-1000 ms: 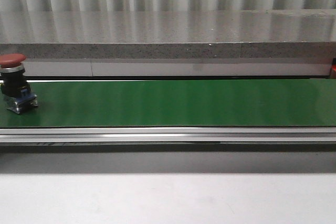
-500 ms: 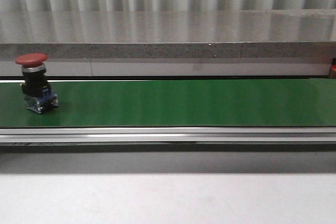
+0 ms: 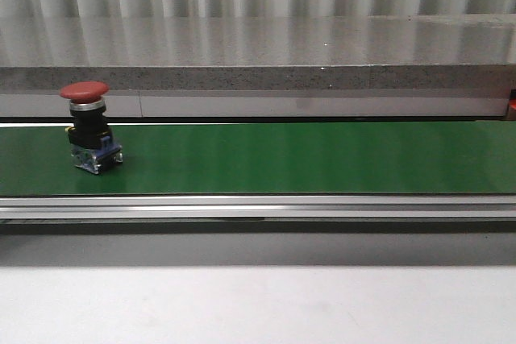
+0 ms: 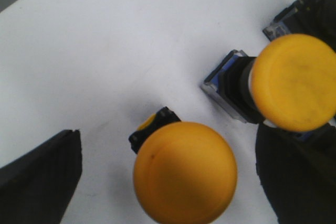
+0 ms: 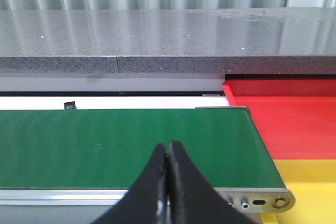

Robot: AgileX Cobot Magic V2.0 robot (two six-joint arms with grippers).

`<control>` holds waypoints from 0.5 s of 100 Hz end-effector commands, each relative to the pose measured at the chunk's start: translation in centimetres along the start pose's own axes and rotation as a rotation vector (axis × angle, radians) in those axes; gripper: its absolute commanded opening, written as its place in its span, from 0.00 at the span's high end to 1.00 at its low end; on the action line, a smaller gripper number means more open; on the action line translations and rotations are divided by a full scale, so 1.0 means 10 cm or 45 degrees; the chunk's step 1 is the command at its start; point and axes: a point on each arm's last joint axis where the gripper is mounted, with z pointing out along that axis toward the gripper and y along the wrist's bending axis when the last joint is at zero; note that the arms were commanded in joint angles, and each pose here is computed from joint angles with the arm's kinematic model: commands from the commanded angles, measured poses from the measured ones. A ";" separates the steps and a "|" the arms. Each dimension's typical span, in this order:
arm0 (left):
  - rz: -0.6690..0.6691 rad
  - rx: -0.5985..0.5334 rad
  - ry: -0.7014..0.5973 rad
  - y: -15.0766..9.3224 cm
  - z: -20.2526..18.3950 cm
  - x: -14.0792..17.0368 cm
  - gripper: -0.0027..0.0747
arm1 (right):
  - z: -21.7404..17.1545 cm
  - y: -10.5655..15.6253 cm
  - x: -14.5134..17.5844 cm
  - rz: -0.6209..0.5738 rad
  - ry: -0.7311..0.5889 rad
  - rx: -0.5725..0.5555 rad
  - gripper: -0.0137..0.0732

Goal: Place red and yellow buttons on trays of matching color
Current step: 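Lower the left gripper onto a yellow-capped button and grasp it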

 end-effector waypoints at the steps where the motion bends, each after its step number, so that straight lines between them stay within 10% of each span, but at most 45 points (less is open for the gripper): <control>1: -0.035 0.039 -0.124 -0.05 -0.12 -0.14 0.27 | -0.02 0.01 -0.08 -0.017 -0.128 -0.012 0.92; 30: -0.036 0.045 -0.108 -0.06 -0.20 -0.13 0.99 | -0.02 0.01 -0.08 -0.017 -0.128 -0.012 0.92; 50: -0.027 0.079 -0.211 -0.08 -0.54 -0.15 0.99 | -0.02 0.01 -0.08 -0.017 -0.128 -0.012 0.92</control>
